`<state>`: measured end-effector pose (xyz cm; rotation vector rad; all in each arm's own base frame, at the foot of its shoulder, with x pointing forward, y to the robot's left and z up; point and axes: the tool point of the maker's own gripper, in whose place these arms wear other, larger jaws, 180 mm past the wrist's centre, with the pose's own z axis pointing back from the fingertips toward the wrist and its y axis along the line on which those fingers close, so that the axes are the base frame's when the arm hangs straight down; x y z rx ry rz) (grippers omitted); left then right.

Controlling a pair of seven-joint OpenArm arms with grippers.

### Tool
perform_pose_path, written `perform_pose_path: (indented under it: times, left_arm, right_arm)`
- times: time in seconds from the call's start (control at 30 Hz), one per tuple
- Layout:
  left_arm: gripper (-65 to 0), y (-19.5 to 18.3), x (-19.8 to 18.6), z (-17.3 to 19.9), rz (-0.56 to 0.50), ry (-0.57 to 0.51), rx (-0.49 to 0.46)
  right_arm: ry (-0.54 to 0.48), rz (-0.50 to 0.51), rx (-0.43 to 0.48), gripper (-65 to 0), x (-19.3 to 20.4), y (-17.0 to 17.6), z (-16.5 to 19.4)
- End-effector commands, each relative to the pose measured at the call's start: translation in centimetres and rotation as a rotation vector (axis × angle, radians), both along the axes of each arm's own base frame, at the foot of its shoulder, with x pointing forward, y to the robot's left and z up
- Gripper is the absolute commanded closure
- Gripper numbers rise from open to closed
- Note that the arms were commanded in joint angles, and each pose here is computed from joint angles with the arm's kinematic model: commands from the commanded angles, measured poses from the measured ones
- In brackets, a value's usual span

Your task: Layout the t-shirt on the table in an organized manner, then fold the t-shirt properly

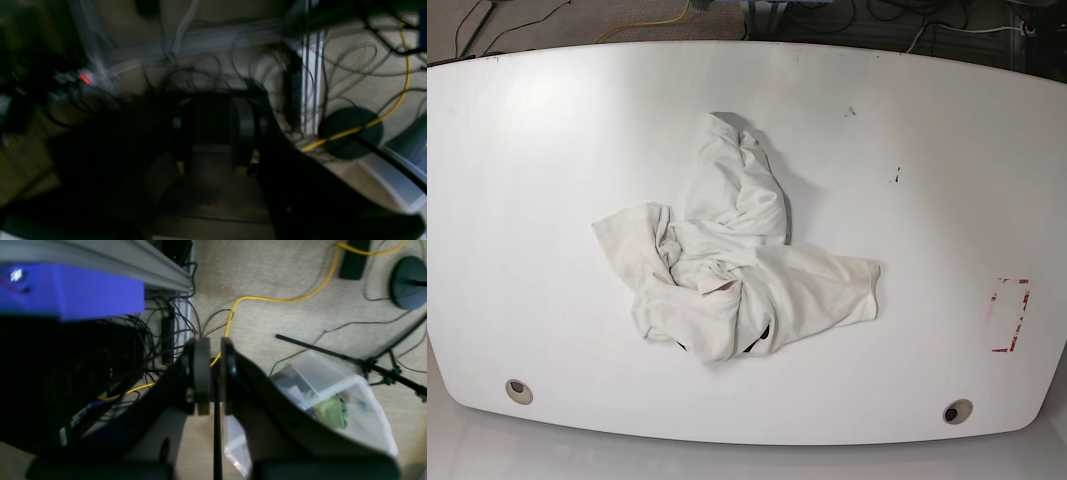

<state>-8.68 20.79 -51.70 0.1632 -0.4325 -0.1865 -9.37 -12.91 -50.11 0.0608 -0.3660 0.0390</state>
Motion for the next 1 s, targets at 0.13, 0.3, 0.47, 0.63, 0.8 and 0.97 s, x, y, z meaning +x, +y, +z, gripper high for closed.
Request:
perform_pose_path:
  times: [0.13, 0.3, 0.47, 0.63, 0.8, 0.97]
  left_arm:
    - [-16.0, 0.4, -0.1, 4.7, 0.028, -0.072, -0.007]
    - [-16.0, 1.2, 1.9, 8.9, 0.028, -0.156, -0.028]
    - [-15.8, 1.3, 3.6, 12.3, 0.040, -0.224, -0.056]
    - [-15.8, 1.9, 4.7, 15.0, 0.029, -0.265, -0.058]
    - [-15.8, 2.8, 6.9, 16.8, 0.063, -0.344, -0.054]
    - [-15.8, 3.0, 8.1, 17.9, 0.073, -0.388, -0.052]
  right_arm:
    - [-0.039, -0.102, 0.033, -5.1, -0.5, -1.1, 3.4]
    - [-0.079, -0.118, 0.050, -5.1, 0.3, -1.8, 5.8]
    - [-0.131, -0.107, 0.050, -5.1, 1.8, -1.8, 8.3]
    - [-0.192, -0.092, 0.052, -5.1, 3.5, -1.6, 11.1]
    - [-0.270, -0.076, 0.048, -5.1, 6.0, -1.6, 13.1]
    - [-0.342, -0.069, 0.045, -5.1, 8.4, -1.7, 13.5]
